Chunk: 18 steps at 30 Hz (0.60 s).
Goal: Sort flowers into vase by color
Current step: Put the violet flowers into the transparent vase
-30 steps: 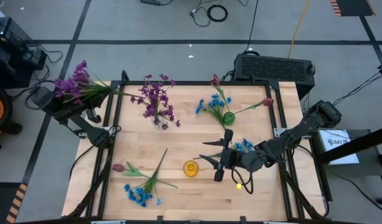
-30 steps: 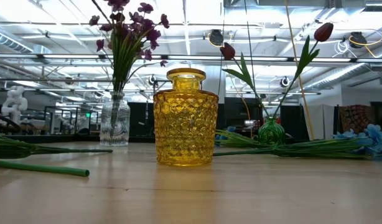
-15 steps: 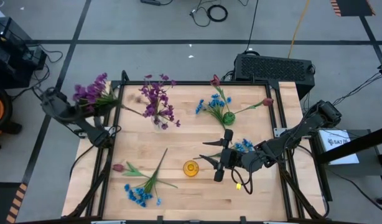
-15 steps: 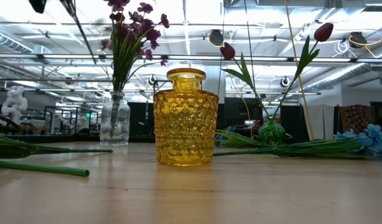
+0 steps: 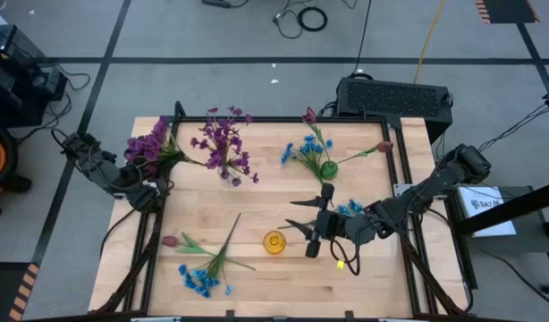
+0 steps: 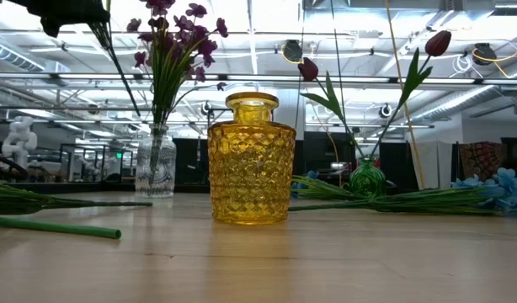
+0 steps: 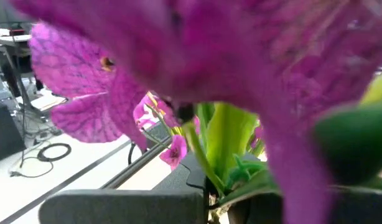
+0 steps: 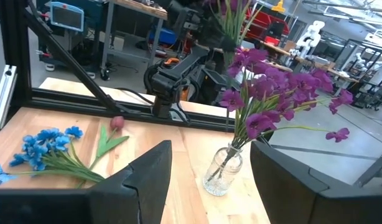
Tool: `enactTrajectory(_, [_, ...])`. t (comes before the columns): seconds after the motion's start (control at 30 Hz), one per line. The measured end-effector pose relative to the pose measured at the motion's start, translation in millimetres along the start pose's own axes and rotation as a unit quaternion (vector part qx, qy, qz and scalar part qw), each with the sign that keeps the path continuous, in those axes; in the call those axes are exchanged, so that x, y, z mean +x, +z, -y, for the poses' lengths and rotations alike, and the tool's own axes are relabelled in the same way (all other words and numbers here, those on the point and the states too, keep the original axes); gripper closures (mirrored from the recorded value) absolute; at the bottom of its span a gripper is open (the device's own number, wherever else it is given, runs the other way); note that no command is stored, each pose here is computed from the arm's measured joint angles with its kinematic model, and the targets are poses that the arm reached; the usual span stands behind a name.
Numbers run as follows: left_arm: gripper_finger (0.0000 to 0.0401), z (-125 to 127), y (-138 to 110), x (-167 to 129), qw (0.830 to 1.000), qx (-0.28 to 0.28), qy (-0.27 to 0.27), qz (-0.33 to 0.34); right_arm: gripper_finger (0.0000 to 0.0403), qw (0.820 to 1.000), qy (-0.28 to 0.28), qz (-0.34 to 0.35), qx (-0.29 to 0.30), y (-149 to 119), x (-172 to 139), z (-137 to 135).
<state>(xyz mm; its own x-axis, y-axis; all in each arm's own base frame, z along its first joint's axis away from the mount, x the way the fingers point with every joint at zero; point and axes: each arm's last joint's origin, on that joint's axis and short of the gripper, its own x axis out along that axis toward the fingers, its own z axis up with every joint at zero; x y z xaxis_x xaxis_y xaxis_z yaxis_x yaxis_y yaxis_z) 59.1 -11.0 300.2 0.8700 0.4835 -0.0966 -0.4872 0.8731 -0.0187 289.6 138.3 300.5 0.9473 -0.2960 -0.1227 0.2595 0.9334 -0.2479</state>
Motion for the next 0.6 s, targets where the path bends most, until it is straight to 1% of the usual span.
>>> enactTrajectory(0.1, [0.0373, 2.6, -7.1, 2.3, 1.000, 0.008, 0.013, -0.001, 0.0193, 1.000, -0.003, -0.001, 0.000, -0.2, 1.2, 1.3])
enactTrajectory(0.17, [0.0373, 4.5, -9.0, 3.7, 1.000, -0.001, 0.023, 0.006, 0.0193, 1.000, -0.003, -0.001, 0.000, -0.2, 1.3, 1.4])
enactTrajectory(0.3, [0.0373, 7.7, -5.4, 4.8, 0.999, -0.009, 0.023, 0.025, 0.0193, 1.000, -0.003, 0.001, -0.004, 0.2, 1.3, 1.5])
enactTrajectory(0.4, [0.0373, 8.6, -1.6, 4.8, 0.999, -0.003, 0.022, 0.036, 0.0193, 1.000, -0.003, 0.002, -0.007, 0.4, 1.3, 1.5])
enactTrajectory(0.6, [0.0373, 9.1, -2.9, 5.2, 0.999, 0.010, 0.024, 0.034, 0.0193, 1.000, -0.004, 0.004, -0.006, 1.1, 1.6, 1.9])
